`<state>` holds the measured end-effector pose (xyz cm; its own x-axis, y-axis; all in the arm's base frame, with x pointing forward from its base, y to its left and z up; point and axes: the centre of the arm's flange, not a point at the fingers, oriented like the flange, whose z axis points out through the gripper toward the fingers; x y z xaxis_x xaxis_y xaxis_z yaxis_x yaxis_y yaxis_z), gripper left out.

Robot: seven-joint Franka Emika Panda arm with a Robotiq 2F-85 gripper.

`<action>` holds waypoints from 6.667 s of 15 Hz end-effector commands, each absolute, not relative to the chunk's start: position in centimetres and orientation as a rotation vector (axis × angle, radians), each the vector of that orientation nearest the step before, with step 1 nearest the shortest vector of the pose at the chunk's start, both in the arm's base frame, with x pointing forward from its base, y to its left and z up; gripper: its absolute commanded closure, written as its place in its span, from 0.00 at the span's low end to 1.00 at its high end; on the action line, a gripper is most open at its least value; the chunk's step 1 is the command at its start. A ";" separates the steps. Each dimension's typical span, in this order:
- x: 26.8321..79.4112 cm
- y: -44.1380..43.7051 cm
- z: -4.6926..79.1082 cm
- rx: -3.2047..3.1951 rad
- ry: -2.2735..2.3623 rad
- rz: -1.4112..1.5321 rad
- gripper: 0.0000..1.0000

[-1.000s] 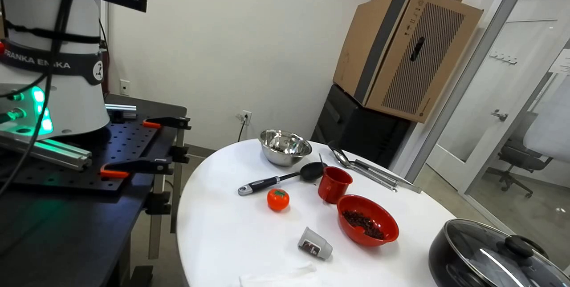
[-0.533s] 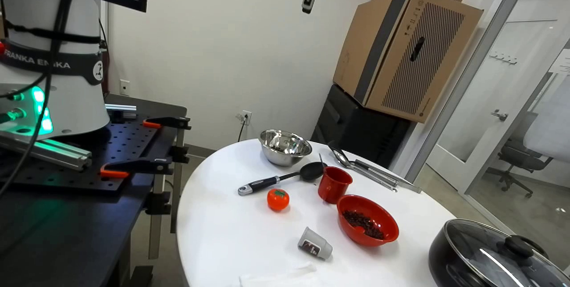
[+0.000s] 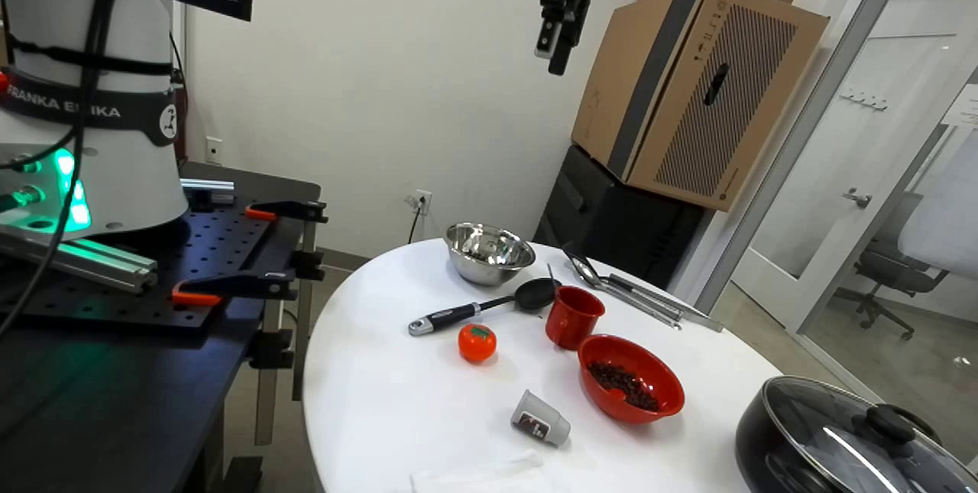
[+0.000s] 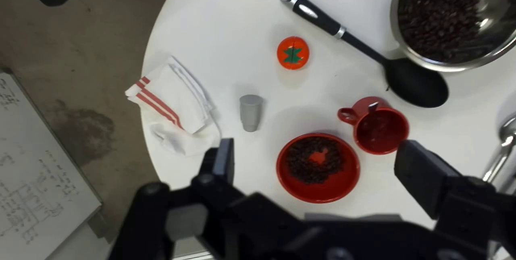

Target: Put the red and white towel in the silver bowl

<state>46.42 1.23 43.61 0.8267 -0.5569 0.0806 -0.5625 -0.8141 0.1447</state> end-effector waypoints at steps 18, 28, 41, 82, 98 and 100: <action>47.8 -7.3 33.5 2.670 -1.390 0.058 0.00; 48.6 -18.4 24.5 2.518 -1.662 -0.144 0.00; 48.9 -20.8 20.6 2.424 -1.681 -0.172 0.00; 47.2 -26.7 4.3 2.629 -1.365 0.216 0.00; 46.1 -27.9 1.8 2.548 -1.483 0.165 0.80; 46.1 -28.1 1.9 2.533 -1.504 0.168 0.93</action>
